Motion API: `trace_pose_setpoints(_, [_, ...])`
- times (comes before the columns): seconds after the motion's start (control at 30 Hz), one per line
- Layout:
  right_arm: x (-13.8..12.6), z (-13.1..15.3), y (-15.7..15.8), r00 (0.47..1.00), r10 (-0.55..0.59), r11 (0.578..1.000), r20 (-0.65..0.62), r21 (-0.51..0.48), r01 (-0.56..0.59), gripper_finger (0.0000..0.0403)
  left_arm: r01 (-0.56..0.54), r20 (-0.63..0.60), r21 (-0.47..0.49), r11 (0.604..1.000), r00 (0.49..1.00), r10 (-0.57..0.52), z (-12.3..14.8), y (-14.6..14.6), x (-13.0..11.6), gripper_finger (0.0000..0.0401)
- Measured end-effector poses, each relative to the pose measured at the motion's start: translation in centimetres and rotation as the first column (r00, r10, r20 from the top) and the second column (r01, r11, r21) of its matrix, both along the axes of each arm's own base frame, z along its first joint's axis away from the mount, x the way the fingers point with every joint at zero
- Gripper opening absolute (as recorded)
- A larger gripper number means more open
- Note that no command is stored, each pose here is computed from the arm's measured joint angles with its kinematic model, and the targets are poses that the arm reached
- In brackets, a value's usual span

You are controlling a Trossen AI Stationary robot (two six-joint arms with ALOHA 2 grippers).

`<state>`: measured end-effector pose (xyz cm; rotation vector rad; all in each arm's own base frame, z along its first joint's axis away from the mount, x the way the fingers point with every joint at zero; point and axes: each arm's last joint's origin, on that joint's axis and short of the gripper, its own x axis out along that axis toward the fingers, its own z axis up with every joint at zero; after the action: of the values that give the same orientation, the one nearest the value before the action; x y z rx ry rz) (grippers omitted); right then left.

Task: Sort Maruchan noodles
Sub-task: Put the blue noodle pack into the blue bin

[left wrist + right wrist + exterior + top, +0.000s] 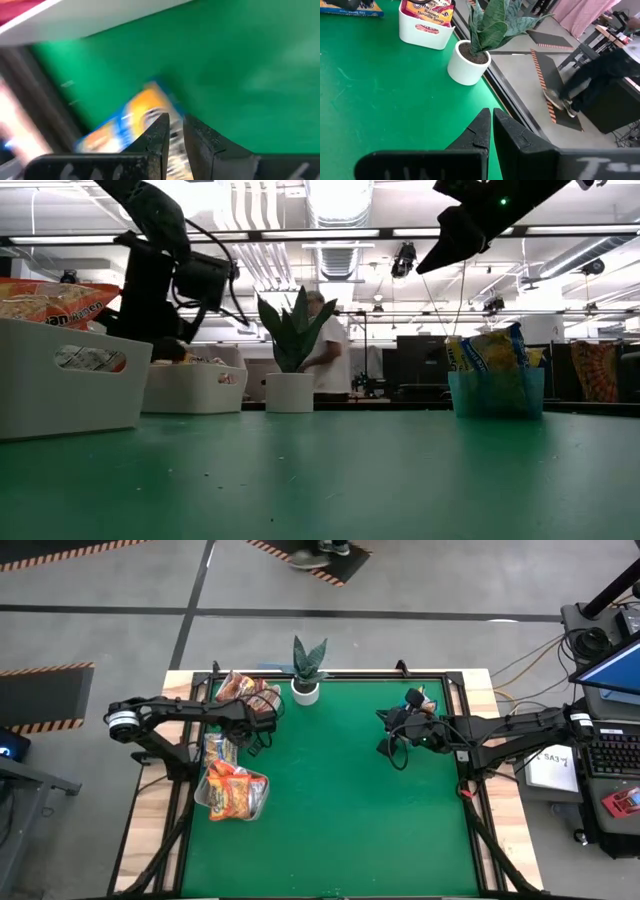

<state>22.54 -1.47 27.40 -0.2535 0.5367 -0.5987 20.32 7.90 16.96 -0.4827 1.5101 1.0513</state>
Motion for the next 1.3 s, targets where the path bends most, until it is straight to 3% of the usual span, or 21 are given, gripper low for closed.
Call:
trace_pose_setpoints(0.17, [0.0, 0.0, 0.0, 1.000, 0.002, 1.000, -0.004, -0.004, -0.002, 0.0009, 0.052, 0.071, -0.045, 0.998, 0.996, -0.049, 0.4, -0.1, 0.9, 0.0038])
trace_pose_setpoints(0.47, [0.0, 0.0, 0.0, 1.000, 0.003, 1.000, -0.007, -0.005, -0.003, 0.0009, -0.068, -0.127, -0.009, 0.998, 0.990, 0.066, 0.5, -0.5, -1.2, 0.0038])
trace_pose_setpoints(0.6, [0.0, 0.0, 0.0, 1.000, 0.003, 1.000, -0.007, -0.005, -0.003, 0.0009, -0.073, -0.146, 0.009, 0.997, 0.986, 0.073, -0.7, -0.6, -2.0, 0.0038])
trace_pose_setpoints(0.73, [0.0, 0.0, 0.0, 1.000, 0.003, 1.000, -0.007, -0.005, -0.003, 0.0009, -0.095, -0.091, 0.012, 0.995, 0.991, 0.096, -2.0, -0.7, -2.2, 0.0038])
trace_pose_setpoints(0.9, [0.0, 0.0, 0.0, 1.000, 0.004, 1.000, -0.010, -0.008, -0.005, 0.0009, -0.094, 0.014, -0.012, 0.996, 0.995, 0.094, -1.5, -0.8, -0.8, 0.0038])
trace_pose_setpoints(0.97, [0.0, 0.0, 0.0, 1.000, 0.007, 1.000, -0.013, -0.013, -0.007, 0.0009, -0.054, 0.093, -0.024, 0.998, 0.994, 0.056, -0.7, -0.8, 0.5, 0.0038])
trace_pose_setpoints(1.03, [0.0, 0.0, 0.0, 1.000, 0.007, 1.000, -0.014, -0.013, -0.008, 0.0009, 0.053, 0.195, -0.066, 0.996, 0.980, -0.039, 0.4, -1.1, 2.3, 0.0038])
trace_pose_setpoints(1.13, [0.0, 0.0, 0.0, 1.000, 0.007, 1.000, -0.013, -0.013, -0.007, 0.0009, 0.332, 0.361, -0.151, 0.931, 0.895, -0.261, 3.3, -2.4, 5.1, 0.0038])
trace_pose_setpoints(1.23, [0.0, 0.0, 0.0, 1.000, 0.008, 1.000, -0.014, -0.013, -0.008, 0.0009, 0.604, 0.486, -0.034, 0.796, 0.706, -0.515, 6.7, -4.5, 7.8, 0.0038])
trace_pose_setpoints(1.3, [0.0, 0.0, 0.0, 1.000, 0.008, 1.000, -0.015, -0.014, -0.008, 0.0009, 0.706, 0.488, 0.065, 0.705, 0.594, -0.640, 8.2, -6.0, 8.8, 0.0038])
